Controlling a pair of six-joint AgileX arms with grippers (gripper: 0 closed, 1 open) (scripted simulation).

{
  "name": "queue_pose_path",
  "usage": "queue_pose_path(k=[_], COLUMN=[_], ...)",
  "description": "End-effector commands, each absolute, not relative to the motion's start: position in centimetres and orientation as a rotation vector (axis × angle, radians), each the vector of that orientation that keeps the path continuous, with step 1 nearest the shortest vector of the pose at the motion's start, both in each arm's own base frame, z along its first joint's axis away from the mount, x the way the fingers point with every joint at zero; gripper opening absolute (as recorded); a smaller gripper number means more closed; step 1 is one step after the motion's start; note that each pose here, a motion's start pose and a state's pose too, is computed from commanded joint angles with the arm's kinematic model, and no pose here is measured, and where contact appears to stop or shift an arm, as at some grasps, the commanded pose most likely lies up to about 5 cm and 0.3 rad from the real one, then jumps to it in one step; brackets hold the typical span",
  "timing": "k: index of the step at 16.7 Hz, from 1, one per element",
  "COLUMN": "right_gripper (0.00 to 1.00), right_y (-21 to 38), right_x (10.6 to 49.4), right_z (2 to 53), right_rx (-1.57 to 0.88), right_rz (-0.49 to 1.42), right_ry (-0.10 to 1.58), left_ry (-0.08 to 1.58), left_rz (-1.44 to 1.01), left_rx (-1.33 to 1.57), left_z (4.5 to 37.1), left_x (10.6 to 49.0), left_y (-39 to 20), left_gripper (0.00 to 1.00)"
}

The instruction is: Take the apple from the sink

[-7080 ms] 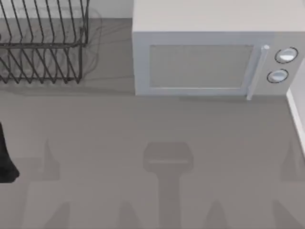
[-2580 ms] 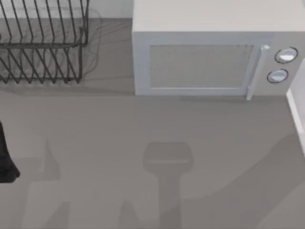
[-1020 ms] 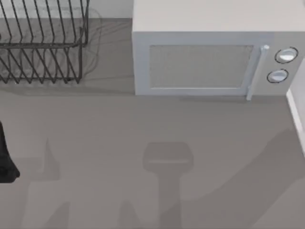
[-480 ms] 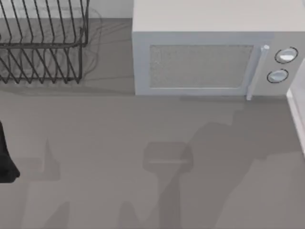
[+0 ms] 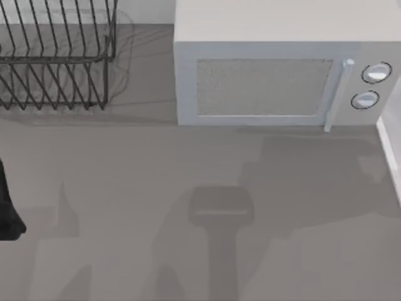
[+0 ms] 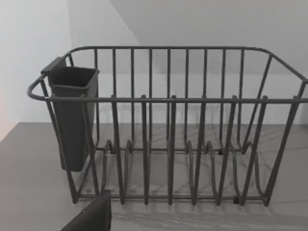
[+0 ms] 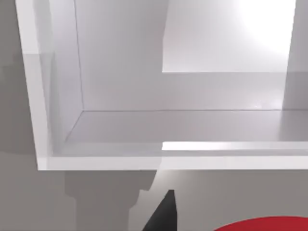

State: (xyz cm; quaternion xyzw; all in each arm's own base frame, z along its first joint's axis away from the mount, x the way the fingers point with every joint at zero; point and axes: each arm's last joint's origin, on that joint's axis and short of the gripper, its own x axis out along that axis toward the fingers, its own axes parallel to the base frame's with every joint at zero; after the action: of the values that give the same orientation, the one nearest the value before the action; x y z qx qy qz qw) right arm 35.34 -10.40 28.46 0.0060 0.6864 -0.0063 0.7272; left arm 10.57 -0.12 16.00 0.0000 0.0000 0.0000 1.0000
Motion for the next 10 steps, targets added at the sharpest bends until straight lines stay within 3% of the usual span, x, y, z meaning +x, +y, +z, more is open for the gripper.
queue_pose_path(k=[5, 10], right_gripper=[0.0, 0.0], right_y=[-9.0, 0.3], right_x=[35.6, 35.5], right_z=[28.2, 27.8], right_rx=[0.016, 0.021], right_rz=[-0.01, -0.003], right_ry=[1.522, 1.549], left_ry=[0.0, 0.0], left_rz=[0.0, 0.0], left_rx=[0.0, 0.0], left_z=[16.0, 16.0], left_x=[10.6, 10.6], left_y=[-0.1, -0.1], left_gripper=[1.0, 1.0])
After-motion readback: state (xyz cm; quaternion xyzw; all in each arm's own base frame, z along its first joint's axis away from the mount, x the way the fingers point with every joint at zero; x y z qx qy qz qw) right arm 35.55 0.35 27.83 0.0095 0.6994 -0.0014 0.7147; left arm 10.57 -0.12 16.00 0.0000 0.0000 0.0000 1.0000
